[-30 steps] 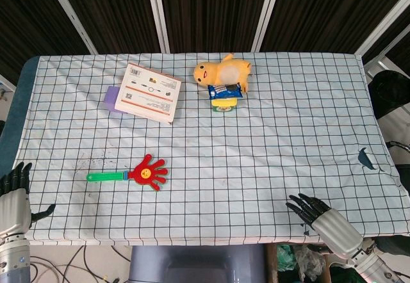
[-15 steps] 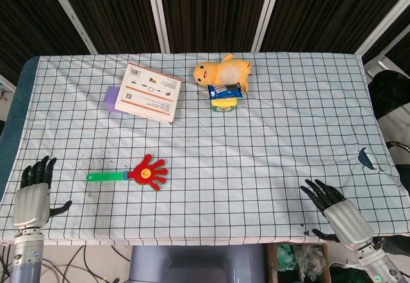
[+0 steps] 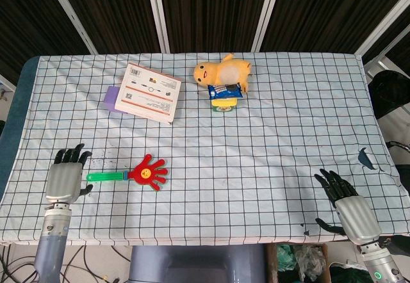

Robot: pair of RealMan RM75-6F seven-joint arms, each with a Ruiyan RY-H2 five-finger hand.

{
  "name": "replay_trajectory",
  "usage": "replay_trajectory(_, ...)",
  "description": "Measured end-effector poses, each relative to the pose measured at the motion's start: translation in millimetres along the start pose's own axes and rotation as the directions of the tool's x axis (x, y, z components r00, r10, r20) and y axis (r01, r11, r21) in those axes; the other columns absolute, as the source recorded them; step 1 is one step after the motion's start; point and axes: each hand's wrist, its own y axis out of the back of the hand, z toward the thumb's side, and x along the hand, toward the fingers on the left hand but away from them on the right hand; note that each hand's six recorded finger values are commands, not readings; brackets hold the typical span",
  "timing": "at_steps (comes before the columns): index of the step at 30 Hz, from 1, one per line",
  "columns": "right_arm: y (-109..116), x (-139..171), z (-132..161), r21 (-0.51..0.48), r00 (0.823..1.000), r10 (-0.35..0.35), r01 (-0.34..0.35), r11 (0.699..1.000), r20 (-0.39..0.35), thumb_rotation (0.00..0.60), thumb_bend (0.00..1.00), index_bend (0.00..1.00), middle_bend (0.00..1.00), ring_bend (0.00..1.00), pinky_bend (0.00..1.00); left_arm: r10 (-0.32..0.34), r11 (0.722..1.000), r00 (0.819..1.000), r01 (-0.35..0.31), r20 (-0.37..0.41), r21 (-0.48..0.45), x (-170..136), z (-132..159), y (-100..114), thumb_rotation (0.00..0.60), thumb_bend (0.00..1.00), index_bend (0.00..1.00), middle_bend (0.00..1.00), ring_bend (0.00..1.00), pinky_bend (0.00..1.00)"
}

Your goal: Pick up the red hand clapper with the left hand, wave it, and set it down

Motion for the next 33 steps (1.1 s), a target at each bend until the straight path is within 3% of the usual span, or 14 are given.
replay_trajectory(11,-0.1,-0.4,0.8,-0.022,1.0,0.005,-0.005,1.0,-0.002,0.6,0.13,0.0,0.0,0.0,0.15,-0.104,0.991,0.994,0.107,-0.032,0.08,23.2,31.2,-22.4,0.6,0.2,0.41,0.14,0.16,0.16)
replay_trajectory(18,0.8,-1.5,-0.2,-0.036,1.0,0.006,-0.006,0.999,0.003,0.6,0.14,0.0,0.0,0.0,0.15,-0.128,0.987,0.992,0.129,-0.022,0.094,29.4,51.5,-35.1,0.6,0.2,0.44,0.15,0.16,0.16)
replay_trajectory(33,0.6,-1.2,2.0,-0.06,1.0,0.012,-0.012,0.998,-0.001,0.6,0.16,0.0,0.0,0.0,0.14,-0.16,0.982,0.987,0.16,-0.011,0.104,35.6,76.1,-51.7,0.6,0.28,0.41,0.14,0.16,0.16)
